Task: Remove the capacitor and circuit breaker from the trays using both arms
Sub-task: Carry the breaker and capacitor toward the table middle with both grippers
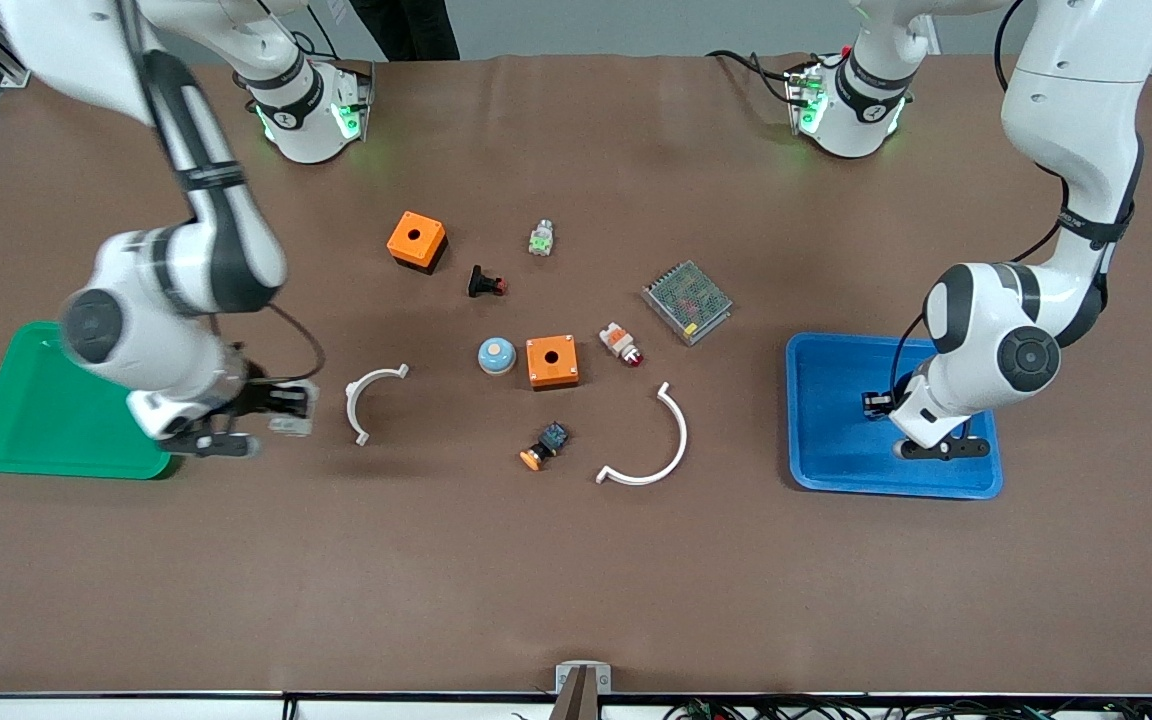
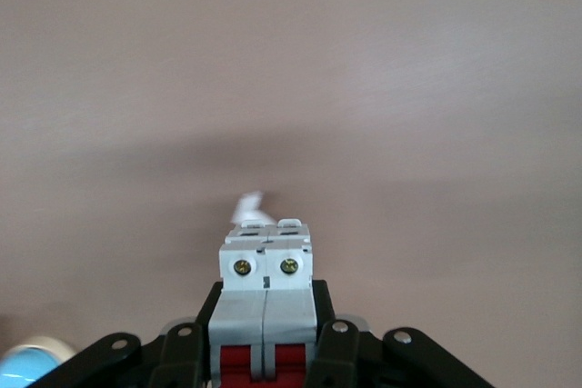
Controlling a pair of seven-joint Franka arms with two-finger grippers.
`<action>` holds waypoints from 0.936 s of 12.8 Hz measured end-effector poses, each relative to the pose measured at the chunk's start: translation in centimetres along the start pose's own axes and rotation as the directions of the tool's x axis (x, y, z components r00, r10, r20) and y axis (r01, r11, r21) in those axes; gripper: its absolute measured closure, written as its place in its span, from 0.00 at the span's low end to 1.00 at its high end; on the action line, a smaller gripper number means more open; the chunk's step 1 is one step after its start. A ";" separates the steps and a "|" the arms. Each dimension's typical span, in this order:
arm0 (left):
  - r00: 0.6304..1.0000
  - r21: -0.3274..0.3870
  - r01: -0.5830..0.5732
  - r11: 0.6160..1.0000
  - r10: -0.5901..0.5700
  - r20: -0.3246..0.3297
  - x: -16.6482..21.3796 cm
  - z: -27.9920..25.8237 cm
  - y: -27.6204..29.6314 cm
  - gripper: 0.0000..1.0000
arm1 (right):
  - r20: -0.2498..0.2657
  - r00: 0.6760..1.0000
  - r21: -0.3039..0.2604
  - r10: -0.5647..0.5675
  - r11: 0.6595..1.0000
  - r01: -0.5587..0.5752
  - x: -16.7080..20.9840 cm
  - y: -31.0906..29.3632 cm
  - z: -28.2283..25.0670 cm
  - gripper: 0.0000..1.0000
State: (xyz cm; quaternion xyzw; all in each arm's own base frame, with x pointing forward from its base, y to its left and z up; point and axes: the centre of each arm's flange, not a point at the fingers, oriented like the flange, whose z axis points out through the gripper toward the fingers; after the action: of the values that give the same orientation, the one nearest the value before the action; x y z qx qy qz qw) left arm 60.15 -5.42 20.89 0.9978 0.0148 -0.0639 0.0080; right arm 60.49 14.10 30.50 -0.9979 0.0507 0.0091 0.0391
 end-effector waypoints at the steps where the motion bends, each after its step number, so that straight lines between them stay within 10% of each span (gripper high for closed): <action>1: 1.000 0.006 0.014 1.000 -0.014 0.018 0.0 -0.9 1.9 0.66 | -0.008 1.000 -0.001 0.007 1.000 -0.007 -1.3 -3.4 1.2 0.60; 12: 0.970 -0.009 0.241 0.971 -0.241 -0.023 -0.1 -6.4 26.7 0.66 | -0.035 0.998 -0.021 0.057 0.998 -0.058 -3.4 -9.3 10.1 0.60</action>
State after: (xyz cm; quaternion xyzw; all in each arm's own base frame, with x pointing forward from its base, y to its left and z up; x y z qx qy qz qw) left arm 61.71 -32.01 27.66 0.9893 0.1360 -0.0524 0.0029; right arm 57.96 24.48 21.26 -0.9964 0.0801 -0.0064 0.0270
